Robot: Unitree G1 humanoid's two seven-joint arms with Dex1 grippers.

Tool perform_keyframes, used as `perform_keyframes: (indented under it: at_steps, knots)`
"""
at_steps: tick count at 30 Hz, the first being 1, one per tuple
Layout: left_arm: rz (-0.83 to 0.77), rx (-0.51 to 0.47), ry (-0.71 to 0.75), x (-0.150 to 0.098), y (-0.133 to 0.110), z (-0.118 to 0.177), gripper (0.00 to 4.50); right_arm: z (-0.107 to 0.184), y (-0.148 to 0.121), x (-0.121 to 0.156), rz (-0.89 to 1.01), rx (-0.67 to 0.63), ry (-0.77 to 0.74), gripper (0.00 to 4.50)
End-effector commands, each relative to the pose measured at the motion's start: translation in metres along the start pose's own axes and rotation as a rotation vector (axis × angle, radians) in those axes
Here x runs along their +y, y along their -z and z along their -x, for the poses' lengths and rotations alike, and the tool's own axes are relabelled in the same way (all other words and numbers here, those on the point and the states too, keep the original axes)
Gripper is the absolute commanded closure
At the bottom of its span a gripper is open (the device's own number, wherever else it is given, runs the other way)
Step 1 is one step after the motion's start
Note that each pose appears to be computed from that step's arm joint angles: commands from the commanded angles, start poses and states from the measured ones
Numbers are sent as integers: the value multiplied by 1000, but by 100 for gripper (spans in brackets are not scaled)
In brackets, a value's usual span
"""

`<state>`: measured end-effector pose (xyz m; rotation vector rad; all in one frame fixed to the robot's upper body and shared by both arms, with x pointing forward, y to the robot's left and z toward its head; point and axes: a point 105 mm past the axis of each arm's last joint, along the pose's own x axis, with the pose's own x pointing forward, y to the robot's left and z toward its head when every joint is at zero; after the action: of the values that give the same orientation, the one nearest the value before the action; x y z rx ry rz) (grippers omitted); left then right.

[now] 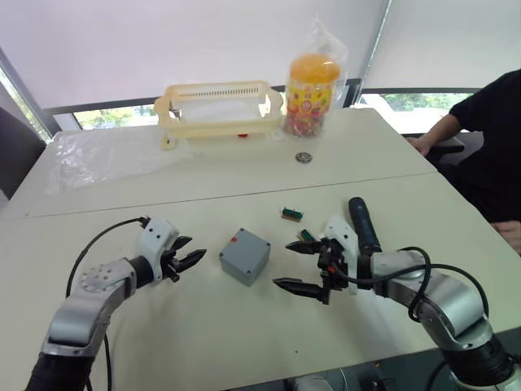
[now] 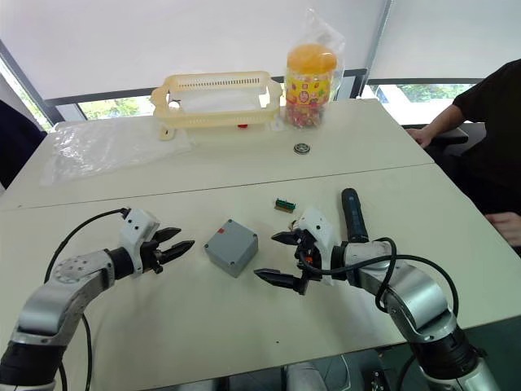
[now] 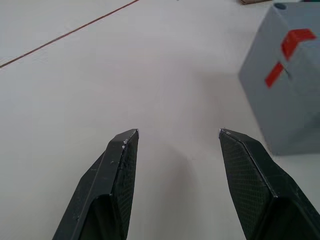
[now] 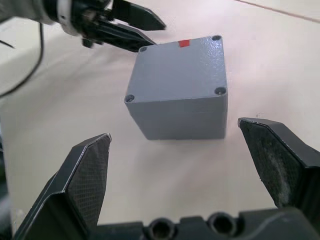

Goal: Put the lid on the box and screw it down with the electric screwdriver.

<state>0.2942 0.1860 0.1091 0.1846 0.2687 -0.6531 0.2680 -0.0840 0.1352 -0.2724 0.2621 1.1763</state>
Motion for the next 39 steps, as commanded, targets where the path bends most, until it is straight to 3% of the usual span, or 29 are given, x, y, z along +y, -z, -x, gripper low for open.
perform_keyframes:
  at_steps: [1,11,22,32,39]
  knots:
    - [-21,-12,25,-12,-7,9,193,-7,4,-3,59,6,-36,5]
    - [-27,41,77,-35,8,11,193,-22,19,-29,84,28,-38,5]
    - [-77,46,127,-54,12,-7,193,-45,24,-31,91,21,-76,5]
    - [-88,21,93,-53,8,-23,193,-62,21,-13,135,3,-153,5]
    - [-127,42,66,-46,6,-25,193,-57,24,8,113,7,-167,5]
